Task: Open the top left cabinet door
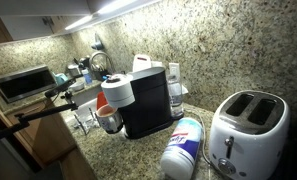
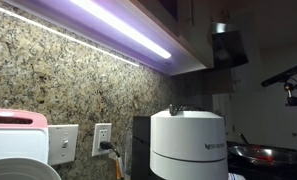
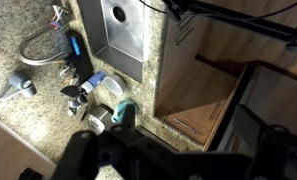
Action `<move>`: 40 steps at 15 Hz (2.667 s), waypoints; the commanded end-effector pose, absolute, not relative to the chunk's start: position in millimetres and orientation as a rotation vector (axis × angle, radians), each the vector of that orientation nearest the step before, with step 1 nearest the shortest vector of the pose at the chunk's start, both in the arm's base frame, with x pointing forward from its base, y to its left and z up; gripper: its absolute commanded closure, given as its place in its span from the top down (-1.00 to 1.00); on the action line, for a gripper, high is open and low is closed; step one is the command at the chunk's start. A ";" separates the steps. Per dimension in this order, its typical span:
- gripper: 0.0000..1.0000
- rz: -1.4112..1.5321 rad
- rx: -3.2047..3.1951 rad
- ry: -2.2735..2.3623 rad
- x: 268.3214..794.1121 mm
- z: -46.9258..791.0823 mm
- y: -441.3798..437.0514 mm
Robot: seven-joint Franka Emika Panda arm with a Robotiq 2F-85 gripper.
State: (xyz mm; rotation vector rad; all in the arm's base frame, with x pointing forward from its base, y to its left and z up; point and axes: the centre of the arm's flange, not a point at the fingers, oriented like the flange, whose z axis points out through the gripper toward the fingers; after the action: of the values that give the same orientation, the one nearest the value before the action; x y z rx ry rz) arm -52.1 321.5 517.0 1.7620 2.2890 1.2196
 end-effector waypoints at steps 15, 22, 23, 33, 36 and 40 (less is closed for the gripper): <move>1.00 2.328 1.900 1.350 68.2 712.0 118.6; 1.00 2.554 1.823 1.086 116.3 700.7 113.0; 1.00 2.588 1.797 1.039 119.8 702.1 115.6; 1.00 2.789 1.704 0.757 153.7 700.0 139.3; 1.00 2.797 1.669 0.752 153.2 701.7 148.8; 1.00 2.764 1.737 0.641 173.7 723.7 139.7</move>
State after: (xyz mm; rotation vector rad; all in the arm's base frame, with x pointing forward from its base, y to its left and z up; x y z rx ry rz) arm 116.7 125.5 729.9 1.7155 0.7416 2.7756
